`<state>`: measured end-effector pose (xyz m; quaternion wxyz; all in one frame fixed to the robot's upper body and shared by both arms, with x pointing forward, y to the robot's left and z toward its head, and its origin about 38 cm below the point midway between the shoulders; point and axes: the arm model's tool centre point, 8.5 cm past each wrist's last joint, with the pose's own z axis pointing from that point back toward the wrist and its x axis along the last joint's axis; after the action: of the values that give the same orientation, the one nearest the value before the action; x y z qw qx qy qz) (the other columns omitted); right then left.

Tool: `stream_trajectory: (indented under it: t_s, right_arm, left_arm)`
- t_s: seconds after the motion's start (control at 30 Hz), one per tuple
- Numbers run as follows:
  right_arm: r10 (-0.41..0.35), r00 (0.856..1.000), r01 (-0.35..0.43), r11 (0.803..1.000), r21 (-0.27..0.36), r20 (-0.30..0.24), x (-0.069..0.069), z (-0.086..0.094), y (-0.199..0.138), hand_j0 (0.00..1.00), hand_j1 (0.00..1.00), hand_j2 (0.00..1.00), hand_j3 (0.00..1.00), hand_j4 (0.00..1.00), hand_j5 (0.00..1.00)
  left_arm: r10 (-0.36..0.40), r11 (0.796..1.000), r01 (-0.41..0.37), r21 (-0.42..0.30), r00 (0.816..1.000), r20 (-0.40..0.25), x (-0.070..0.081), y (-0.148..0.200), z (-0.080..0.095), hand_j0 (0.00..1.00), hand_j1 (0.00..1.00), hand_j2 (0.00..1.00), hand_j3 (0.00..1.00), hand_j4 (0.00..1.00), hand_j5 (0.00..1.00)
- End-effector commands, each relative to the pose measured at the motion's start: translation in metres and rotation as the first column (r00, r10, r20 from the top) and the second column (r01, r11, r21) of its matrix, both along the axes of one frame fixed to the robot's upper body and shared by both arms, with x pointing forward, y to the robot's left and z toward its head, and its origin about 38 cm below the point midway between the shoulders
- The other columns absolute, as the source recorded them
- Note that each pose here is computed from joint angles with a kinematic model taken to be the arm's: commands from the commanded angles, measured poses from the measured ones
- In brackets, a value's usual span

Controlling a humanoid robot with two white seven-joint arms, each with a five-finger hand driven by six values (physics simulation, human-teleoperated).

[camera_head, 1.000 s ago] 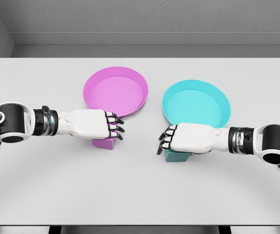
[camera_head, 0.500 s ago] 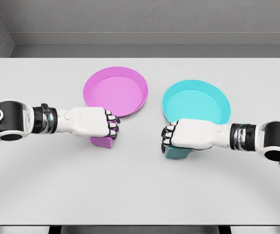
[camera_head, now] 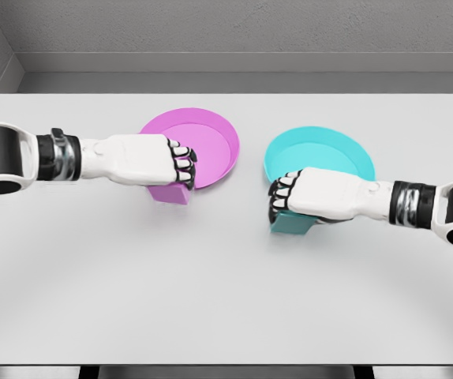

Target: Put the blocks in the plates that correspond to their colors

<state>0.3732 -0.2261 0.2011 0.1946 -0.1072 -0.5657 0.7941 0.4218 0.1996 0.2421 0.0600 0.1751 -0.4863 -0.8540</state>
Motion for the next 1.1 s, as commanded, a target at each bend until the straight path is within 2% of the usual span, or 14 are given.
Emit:
stream_trajectory:
  t_s: [0.0,0.13,0.23,0.37,0.4,0.47,0.5,0.57,0.67,0.73,0.83,0.9,0.97,1.07]
  right_arm:
    - [-0.039,0.999,0.039,0.998,0.042,0.011,0.007,0.013,-0.012,0.56,0.56,0.56,0.56,0.56,0.56]
    - [-0.067,0.997,0.065,0.995,0.069,0.024,0.012,0.022,-0.020,0.56,0.56,0.56,0.56,0.56,0.56]
    - [-0.135,0.991,0.132,0.985,0.114,0.024,0.023,0.031,-0.041,0.56,0.56,0.56,0.56,0.56,0.56]
    - [-0.197,0.980,0.195,0.973,0.123,0.003,0.038,0.029,-0.058,0.56,0.56,0.56,0.56,0.56,0.56]
    - [-0.213,0.977,0.209,0.967,0.146,0.009,0.041,0.032,-0.061,0.59,0.59,0.59,0.59,0.59,0.59]
    - [-0.221,0.975,0.217,0.964,0.151,0.014,0.041,0.034,-0.064,0.89,0.89,0.89,0.89,0.89,0.89]
    - [-0.221,0.975,0.217,0.964,0.151,0.014,0.041,0.034,-0.064,0.94,0.94,0.94,0.94,0.94,0.94]
    - [-0.229,0.973,0.223,0.962,0.157,0.021,0.042,0.038,-0.066,1.00,1.00,1.00,1.00,1.00,1.00]
    - [-0.244,0.969,0.235,0.957,0.168,0.034,0.043,0.043,-0.071,1.00,1.00,1.00,1.00,1.00,1.00]
    - [-0.265,0.963,0.252,0.951,0.180,0.049,0.043,0.050,-0.079,1.00,1.00,1.00,1.00,1.00,1.00]
    - [-0.284,0.957,0.268,0.944,0.193,0.061,0.043,0.055,-0.086,1.00,1.00,1.00,1.00,1.00,1.00]
    - [-0.303,0.951,0.284,0.937,0.202,0.067,0.043,0.058,-0.093,1.00,1.00,1.00,1.00,1.00,1.00]
    - [-0.321,0.944,0.300,0.931,0.210,0.074,0.042,0.062,-0.100,1.00,1.00,1.00,1.00,1.00,1.00]
    - [-0.392,0.917,0.368,0.902,0.225,0.074,0.041,0.066,-0.129,1.00,1.00,1.00,1.00,1.00,1.00]
  left_arm:
    - [0.053,0.998,-0.054,-0.018,0.998,-0.032,0.015,0.007,-0.006,0.45,0.45,0.45,0.45,0.45,0.45]
    - [0.137,0.988,-0.138,-0.070,0.990,-0.028,0.041,0.016,0.002,0.44,0.44,0.44,0.44,0.44,0.44]
    - [0.170,0.981,-0.172,-0.091,0.985,-0.037,0.052,0.018,0.001,0.44,0.44,0.44,0.44,0.44,0.44]
    - [0.206,0.970,-0.212,-0.119,0.977,-0.057,0.065,0.016,-0.001,0.44,0.44,0.44,0.44,0.44,0.44]
    - [0.214,0.968,-0.222,-0.115,0.974,-0.079,0.070,0.009,-0.005,0.44,0.44,0.44,0.44,0.44,0.44]
    - [0.220,0.967,-0.232,-0.110,0.970,-0.107,0.075,0.001,-0.012,0.44,0.44,0.44,0.44,0.44,0.44]
    - [0.226,0.966,-0.240,-0.100,0.965,-0.134,0.079,-0.006,-0.018,0.44,0.44,0.44,0.44,0.44,0.44]
    - [0.264,0.957,-0.282,-0.067,0.944,-0.197,0.089,-0.011,-0.031,0.45,0.45,0.45,0.45,0.45,0.45]
    - [0.257,0.959,-0.276,-0.066,0.943,-0.211,0.089,-0.019,-0.035,0.46,0.46,0.46,0.46,0.46,0.46]
    - [0.255,0.960,-0.273,-0.065,0.944,-0.212,0.089,-0.021,-0.036,0.57,0.57,0.57,0.57,0.57,0.57]
    - [0.254,0.960,-0.273,-0.066,0.943,-0.213,0.089,-0.021,-0.036,0.93,0.93,0.93,0.93,0.93,0.93]
    - [0.253,0.959,-0.274,-0.071,0.943,-0.215,0.089,-0.021,-0.035,1.00,1.00,1.00,1.00,1.00,1.00]
    - [0.257,0.957,-0.279,-0.081,0.942,-0.214,0.090,-0.019,-0.032,1.00,1.00,1.00,1.00,1.00,1.00]
    - [0.273,0.950,-0.297,-0.091,0.937,-0.216,0.093,-0.012,-0.030,1.00,1.00,1.00,1.00,1.00,1.00]
